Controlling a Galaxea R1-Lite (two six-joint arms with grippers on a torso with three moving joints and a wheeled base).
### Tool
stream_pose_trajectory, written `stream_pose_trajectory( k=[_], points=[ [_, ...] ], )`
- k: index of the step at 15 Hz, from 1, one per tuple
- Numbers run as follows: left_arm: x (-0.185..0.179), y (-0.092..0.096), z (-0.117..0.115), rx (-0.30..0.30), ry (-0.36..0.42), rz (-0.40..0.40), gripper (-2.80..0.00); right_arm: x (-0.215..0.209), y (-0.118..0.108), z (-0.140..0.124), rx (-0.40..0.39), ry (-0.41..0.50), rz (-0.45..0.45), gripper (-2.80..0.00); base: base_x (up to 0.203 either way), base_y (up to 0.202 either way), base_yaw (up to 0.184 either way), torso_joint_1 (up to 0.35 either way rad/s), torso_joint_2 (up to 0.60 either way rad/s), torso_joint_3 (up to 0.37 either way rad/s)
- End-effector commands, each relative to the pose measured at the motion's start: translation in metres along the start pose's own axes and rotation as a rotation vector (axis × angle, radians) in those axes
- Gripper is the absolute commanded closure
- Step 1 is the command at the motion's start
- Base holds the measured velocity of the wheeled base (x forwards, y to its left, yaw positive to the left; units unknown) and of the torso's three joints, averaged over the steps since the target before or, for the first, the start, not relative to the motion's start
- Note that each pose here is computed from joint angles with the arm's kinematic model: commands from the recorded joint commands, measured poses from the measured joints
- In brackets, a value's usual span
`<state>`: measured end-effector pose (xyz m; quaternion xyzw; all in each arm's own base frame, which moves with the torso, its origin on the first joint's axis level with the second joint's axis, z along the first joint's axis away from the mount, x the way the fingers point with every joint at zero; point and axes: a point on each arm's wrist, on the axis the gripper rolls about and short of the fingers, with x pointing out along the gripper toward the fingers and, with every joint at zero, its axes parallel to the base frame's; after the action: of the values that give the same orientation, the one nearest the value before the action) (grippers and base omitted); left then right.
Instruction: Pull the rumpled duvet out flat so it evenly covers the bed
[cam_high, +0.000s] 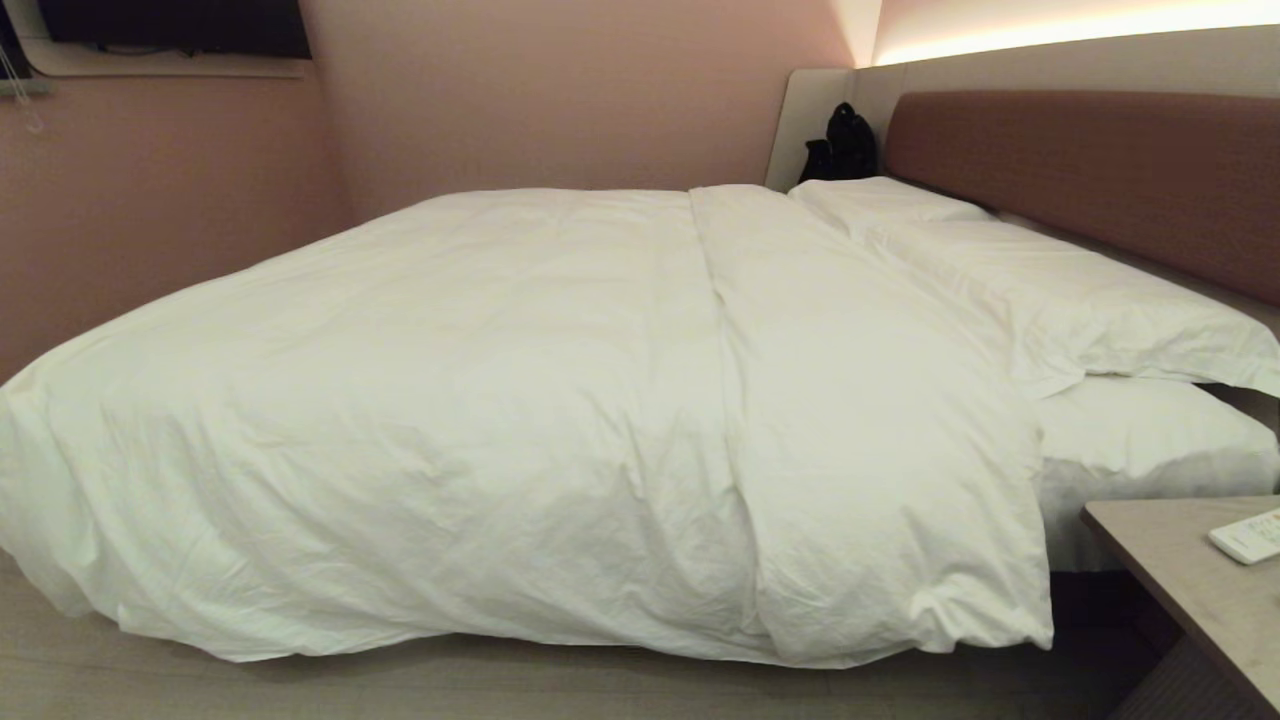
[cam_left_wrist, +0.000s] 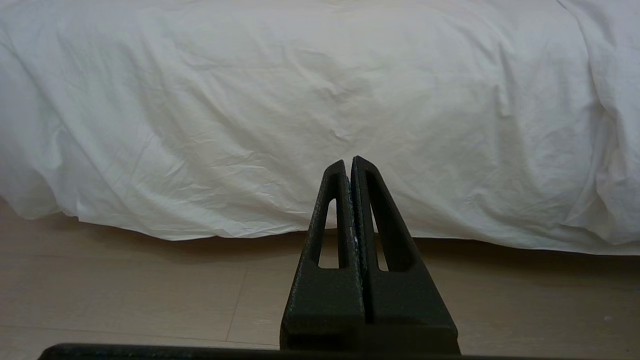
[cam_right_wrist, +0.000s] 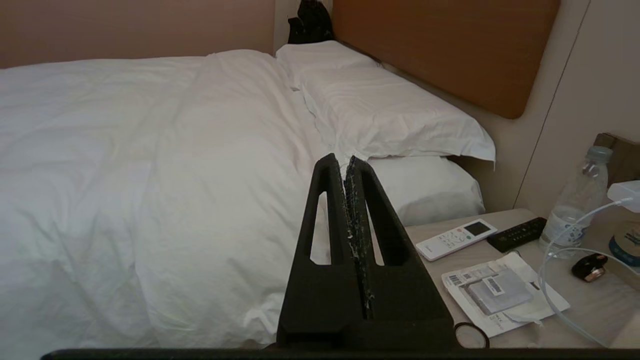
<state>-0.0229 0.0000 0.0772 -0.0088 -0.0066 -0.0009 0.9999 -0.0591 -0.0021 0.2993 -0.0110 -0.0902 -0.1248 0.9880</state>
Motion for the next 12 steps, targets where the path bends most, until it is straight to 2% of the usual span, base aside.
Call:
stream_pose_trajectory(
  k=[1, 4, 8, 12],
  points=[
    [0.000, 0.000, 0.000, -0.001, -0.001, 0.000, 0.00, -0.016, -0.003, -0.003, 0.001, -0.010, -0.003, 0.00, 0.000, 0.000, 0.000, 0.000, 0.00, 0.000],
    [0.000, 0.000, 0.000, -0.001, -0.001, 0.000, 0.00, -0.041, -0.008, -0.011, -0.007, -0.054, -0.004, 0.00, 0.000, 0.000, 0.000, 0.000, 0.00, 0.000],
    [0.000, 0.000, 0.000, -0.001, -0.001, 0.000, 0.00, -0.054, -0.019, -0.021, 0.000, -0.048, 0.039, 0.00, 0.000, 0.000, 0.000, 0.000, 0.00, 0.000],
    [0.000, 0.000, 0.000, -0.001, -0.001, 0.000, 0.00, -0.069, -0.020, -0.048, -0.004, -0.039, 0.030, 0.00, 0.000, 0.000, 0.000, 0.000, 0.00, 0.000]
  ],
)
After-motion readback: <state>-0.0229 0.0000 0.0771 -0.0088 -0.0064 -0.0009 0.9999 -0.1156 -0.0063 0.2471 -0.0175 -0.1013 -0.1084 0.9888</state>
